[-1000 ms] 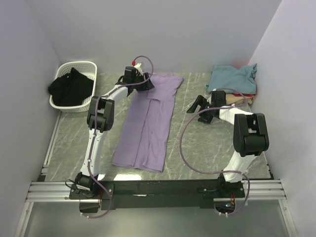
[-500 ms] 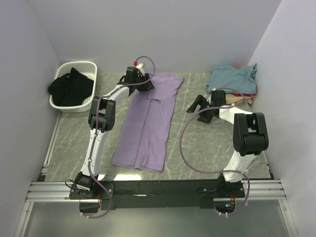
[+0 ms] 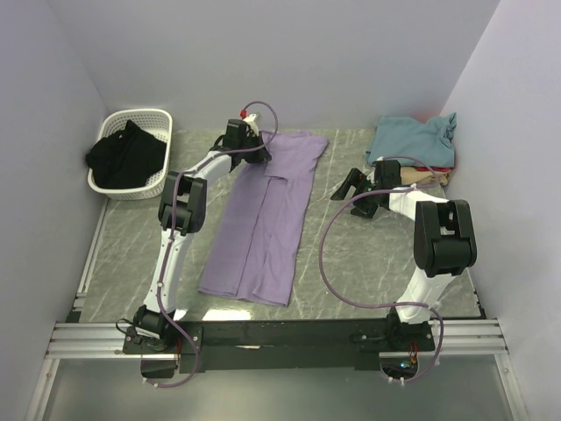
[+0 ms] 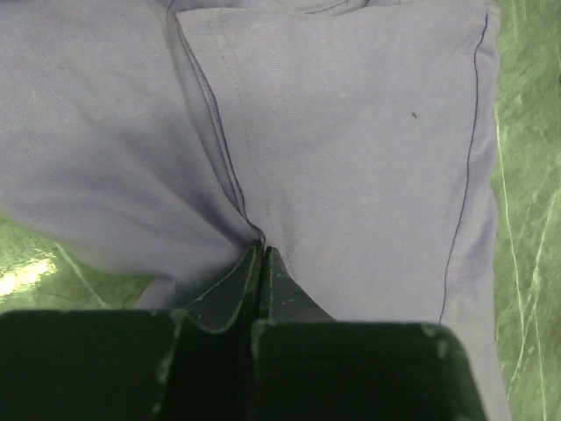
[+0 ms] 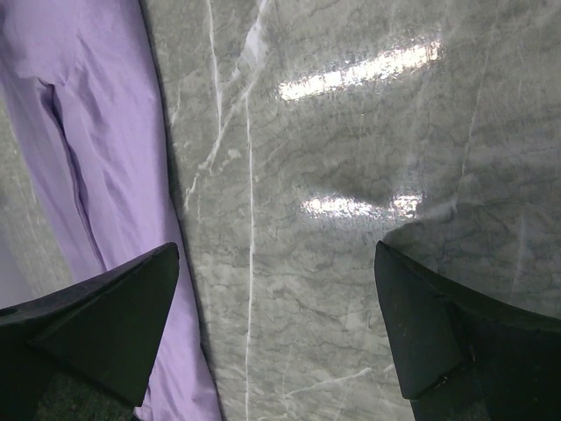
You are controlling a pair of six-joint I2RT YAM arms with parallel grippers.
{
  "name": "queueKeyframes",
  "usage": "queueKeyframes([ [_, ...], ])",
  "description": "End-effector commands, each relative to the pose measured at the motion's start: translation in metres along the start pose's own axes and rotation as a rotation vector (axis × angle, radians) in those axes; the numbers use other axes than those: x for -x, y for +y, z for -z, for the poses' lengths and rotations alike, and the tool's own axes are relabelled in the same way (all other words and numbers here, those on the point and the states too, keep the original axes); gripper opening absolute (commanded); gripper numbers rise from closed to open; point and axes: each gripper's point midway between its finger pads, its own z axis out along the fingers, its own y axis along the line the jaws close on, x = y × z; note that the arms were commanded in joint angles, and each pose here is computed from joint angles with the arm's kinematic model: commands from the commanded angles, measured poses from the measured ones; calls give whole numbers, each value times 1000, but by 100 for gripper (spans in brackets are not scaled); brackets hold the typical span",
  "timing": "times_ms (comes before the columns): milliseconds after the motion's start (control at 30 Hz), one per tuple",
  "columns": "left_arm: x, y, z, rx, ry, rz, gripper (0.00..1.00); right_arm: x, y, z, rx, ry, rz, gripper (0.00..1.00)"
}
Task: Fold and stack the t-shirts
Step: Fold the tshirt
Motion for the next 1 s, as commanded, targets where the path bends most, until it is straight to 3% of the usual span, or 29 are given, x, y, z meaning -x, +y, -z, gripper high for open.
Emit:
queueKeyframes([
  [0, 19, -22, 4, -31, -45, -39, 1, -4, -13, -7, -36, 26, 2, 98],
  [433, 77, -47, 49, -23, -199, -83, 1, -5, -12, -6, -32, 23, 4, 99],
  [800, 59, -36, 56, 7, -166, -35, 1, -6, -12, -6, -30, 25, 6, 99],
  [833, 57, -34, 55, 8, -160, -31, 3, -5, -12, -6, -31, 24, 7, 99],
  [867, 55, -32, 50, 8, -152, -28, 13, -5, -12, -6, -31, 24, 8, 99],
  [900, 50, -29, 47, 12, -132, -21, 45, -6, -11, -5, -29, 25, 8, 99],
  [967, 46, -23, 40, 30, -108, -13, 60, -6, -13, -6, -31, 27, 6, 100],
])
